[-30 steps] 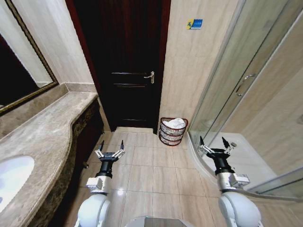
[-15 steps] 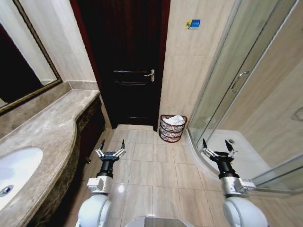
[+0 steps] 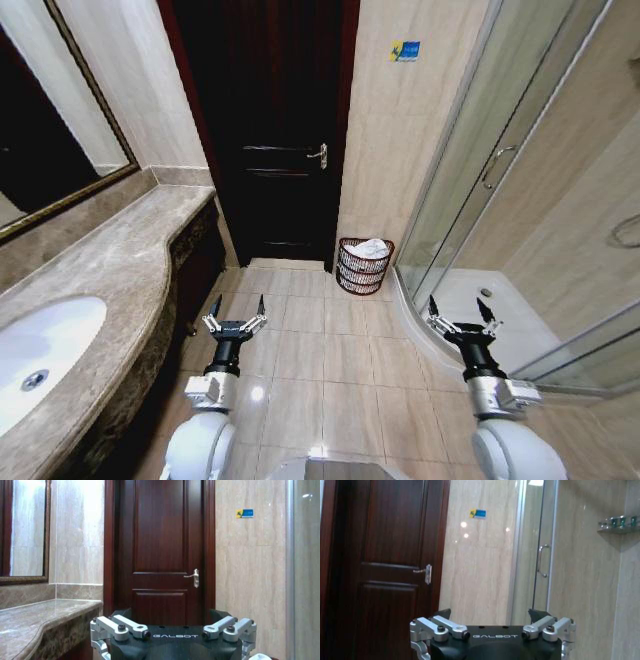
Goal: Discard the used towel into the hamper.
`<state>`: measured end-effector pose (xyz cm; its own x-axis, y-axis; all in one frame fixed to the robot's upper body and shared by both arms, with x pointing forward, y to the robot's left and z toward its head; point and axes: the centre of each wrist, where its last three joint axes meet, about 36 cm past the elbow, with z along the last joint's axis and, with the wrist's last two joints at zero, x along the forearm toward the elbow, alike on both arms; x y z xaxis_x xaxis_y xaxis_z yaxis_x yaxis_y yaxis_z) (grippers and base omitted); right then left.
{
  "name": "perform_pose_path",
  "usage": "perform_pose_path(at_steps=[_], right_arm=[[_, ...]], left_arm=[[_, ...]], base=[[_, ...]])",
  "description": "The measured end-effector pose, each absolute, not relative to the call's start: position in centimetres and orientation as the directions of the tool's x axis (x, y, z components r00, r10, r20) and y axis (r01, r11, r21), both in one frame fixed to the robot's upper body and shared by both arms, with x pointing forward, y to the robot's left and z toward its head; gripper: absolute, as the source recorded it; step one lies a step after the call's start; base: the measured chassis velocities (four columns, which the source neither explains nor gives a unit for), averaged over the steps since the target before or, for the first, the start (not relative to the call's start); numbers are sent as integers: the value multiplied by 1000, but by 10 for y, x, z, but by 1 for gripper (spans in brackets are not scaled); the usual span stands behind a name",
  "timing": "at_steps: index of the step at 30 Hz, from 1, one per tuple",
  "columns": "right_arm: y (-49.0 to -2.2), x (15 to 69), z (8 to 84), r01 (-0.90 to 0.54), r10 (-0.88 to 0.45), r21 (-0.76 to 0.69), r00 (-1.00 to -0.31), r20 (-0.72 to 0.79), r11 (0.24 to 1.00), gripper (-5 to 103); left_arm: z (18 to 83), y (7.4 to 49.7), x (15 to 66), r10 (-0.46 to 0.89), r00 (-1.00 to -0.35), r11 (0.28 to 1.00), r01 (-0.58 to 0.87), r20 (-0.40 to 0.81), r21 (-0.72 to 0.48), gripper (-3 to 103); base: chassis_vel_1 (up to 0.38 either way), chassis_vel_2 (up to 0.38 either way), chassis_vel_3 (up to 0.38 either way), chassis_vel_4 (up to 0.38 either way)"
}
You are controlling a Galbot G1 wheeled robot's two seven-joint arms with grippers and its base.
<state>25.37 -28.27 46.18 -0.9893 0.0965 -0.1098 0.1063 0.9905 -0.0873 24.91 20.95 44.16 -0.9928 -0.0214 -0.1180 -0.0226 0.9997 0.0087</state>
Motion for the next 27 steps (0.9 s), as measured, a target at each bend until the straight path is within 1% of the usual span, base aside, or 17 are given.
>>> perform_pose_path(at_steps=[5, 13, 27], right_arm=[[-281, 257, 455, 108, 98, -62, -985, -139, 992, 100], [-274, 251, 438, 109, 103, -46, -988, -112, 993, 100], [-272, 249, 433, 134, 127, -66, -987, -99, 989, 100]], left_arm=[[442, 209, 250, -18, -994, 1000, -19, -112, 7, 100], [443, 206, 252, -18, -995, 1000, -16, -97, -19, 100], [443, 201, 254, -38, -994, 999, -35, -99, -37, 100]], base=[[71, -63, -62, 70], [0, 0, 0, 0], [0, 0, 0, 0]])
